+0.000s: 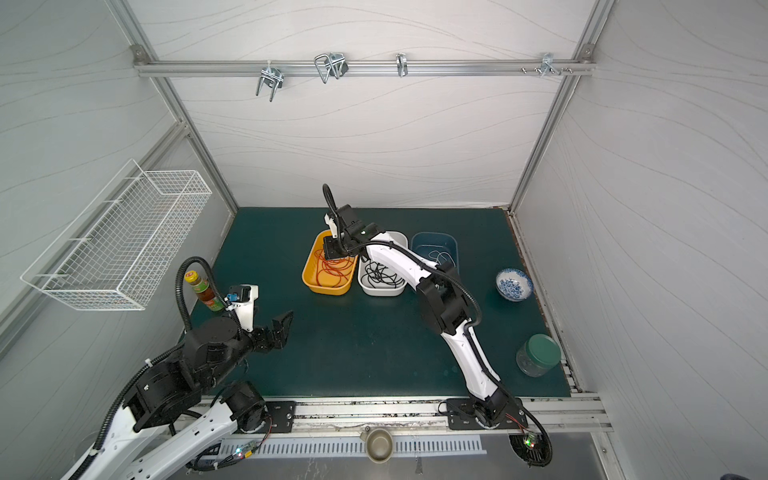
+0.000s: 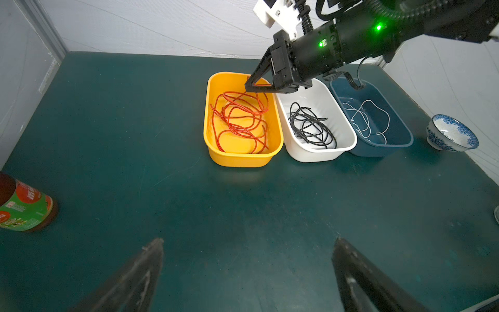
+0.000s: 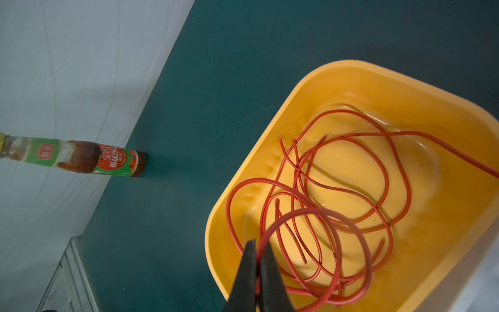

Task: Untangle the cables
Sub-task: 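Lower the red wire into the yellow tub and open the right gripper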

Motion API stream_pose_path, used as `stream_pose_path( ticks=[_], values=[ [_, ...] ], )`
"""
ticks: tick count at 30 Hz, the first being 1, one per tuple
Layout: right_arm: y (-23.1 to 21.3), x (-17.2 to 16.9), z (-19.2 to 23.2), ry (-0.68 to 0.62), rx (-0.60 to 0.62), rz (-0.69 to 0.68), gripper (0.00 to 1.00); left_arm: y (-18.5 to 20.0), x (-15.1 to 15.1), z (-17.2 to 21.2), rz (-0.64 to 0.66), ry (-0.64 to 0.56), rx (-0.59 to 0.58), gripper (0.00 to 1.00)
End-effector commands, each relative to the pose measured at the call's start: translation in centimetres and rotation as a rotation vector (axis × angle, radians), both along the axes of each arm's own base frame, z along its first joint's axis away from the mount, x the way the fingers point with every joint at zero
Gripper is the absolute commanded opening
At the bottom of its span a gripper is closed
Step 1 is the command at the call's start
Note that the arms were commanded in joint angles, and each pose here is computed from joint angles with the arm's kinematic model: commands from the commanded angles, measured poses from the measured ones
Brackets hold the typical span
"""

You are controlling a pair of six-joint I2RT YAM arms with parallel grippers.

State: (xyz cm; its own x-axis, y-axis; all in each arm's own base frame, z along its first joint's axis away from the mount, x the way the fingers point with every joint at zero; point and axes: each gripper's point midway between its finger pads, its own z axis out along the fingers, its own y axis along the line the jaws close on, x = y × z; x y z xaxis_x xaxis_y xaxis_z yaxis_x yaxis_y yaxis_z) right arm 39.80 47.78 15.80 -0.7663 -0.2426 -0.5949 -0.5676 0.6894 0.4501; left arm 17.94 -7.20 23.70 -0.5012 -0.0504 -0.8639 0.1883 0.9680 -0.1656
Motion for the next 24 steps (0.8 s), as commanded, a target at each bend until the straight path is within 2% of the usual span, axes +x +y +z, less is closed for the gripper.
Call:
stream_pose_path(
  ticks=[1, 8, 14, 19, 24],
  values=[
    [0.1, 0.5, -1.3, 0.009, -0.02, 0.012, 0.01, -0.2, 0.3, 0.4, -0.001, -0.015, -0.013, 0.99],
    [-0.3, 0.8, -3.8, 0.027, -0.07, 0.008, 0.1, -0.3, 0.3, 0.4, -0.002, -0.012, -0.011, 0.99],
    [-0.8, 1.1, -3.9, 0.011, -0.092, 0.004, 0.17, -0.4, 0.3, 0.3, -0.005, -0.007, -0.008, 0.99],
    [-1.1, 1.2, -2.7, -0.009, -0.091, 0.001, 0.26, -0.4, 0.3, 0.2, -0.005, -0.005, -0.006, 0.99],
    [-1.6, 1.0, 0.4, -0.057, -0.077, 0.01, 0.36, -0.5, 0.4, 0.0, -0.009, 0.003, -0.001, 0.99]
  ],
)
